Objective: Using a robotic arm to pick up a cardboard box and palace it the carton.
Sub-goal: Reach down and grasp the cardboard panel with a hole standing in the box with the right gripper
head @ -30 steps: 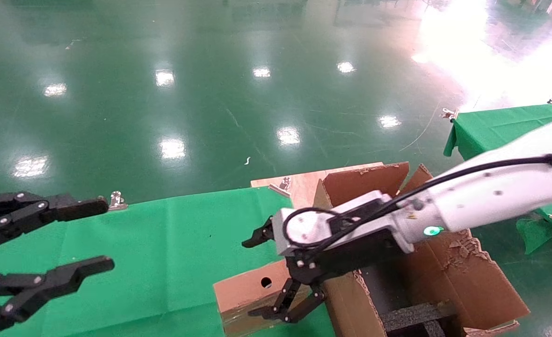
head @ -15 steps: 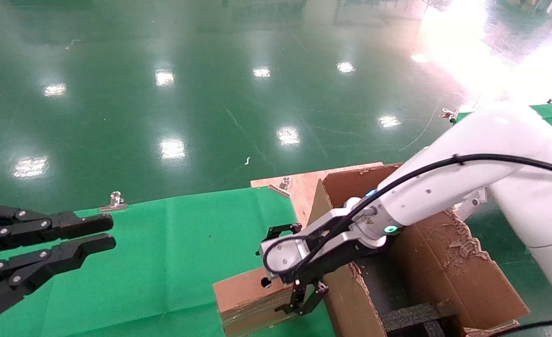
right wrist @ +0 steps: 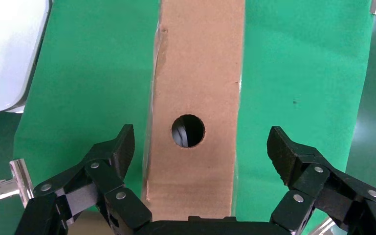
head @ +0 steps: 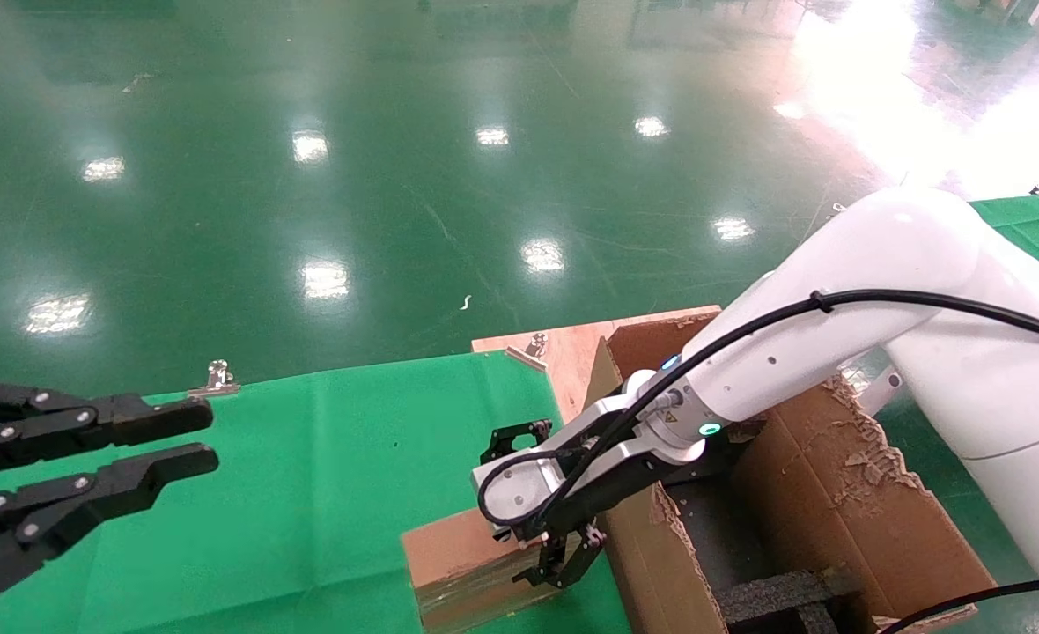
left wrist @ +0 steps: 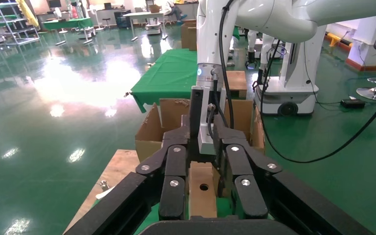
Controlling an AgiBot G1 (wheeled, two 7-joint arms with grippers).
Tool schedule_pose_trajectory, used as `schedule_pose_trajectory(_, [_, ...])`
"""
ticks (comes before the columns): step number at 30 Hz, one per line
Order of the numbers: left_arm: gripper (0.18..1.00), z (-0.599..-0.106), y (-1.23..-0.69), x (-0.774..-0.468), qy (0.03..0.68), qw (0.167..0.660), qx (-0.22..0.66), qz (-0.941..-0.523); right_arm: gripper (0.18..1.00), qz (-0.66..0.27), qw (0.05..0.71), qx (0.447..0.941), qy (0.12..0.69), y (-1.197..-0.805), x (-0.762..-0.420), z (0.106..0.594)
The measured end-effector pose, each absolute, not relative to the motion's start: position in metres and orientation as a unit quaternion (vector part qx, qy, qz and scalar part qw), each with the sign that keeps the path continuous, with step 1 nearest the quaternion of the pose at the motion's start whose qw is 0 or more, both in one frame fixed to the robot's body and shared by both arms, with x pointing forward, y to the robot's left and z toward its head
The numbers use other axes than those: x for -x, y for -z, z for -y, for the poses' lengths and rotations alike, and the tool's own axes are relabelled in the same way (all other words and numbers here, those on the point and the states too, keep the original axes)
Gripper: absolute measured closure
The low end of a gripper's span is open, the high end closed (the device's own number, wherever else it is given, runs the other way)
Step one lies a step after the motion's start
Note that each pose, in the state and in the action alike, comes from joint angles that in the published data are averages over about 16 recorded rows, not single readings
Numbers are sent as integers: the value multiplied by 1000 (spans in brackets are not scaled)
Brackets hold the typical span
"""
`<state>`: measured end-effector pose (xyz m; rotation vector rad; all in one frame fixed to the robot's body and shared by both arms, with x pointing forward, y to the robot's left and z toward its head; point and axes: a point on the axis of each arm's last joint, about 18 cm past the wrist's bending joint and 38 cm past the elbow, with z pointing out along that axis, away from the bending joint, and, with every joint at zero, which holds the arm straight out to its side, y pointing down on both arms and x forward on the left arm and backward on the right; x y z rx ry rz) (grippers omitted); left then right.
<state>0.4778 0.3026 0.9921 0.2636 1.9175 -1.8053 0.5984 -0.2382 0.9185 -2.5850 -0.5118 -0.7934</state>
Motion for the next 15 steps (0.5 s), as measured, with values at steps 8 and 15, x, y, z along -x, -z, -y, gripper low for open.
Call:
schedule_pose_trajectory(8, [824,-303,-992,-478,661,245,-97,-702,230,182,197,921,283,-919,-598,239])
schedule_pose_trajectory(15, [697,-303,-992,-478,661,245,-97,-702,324,182,198,921,283,-919,-597,239])
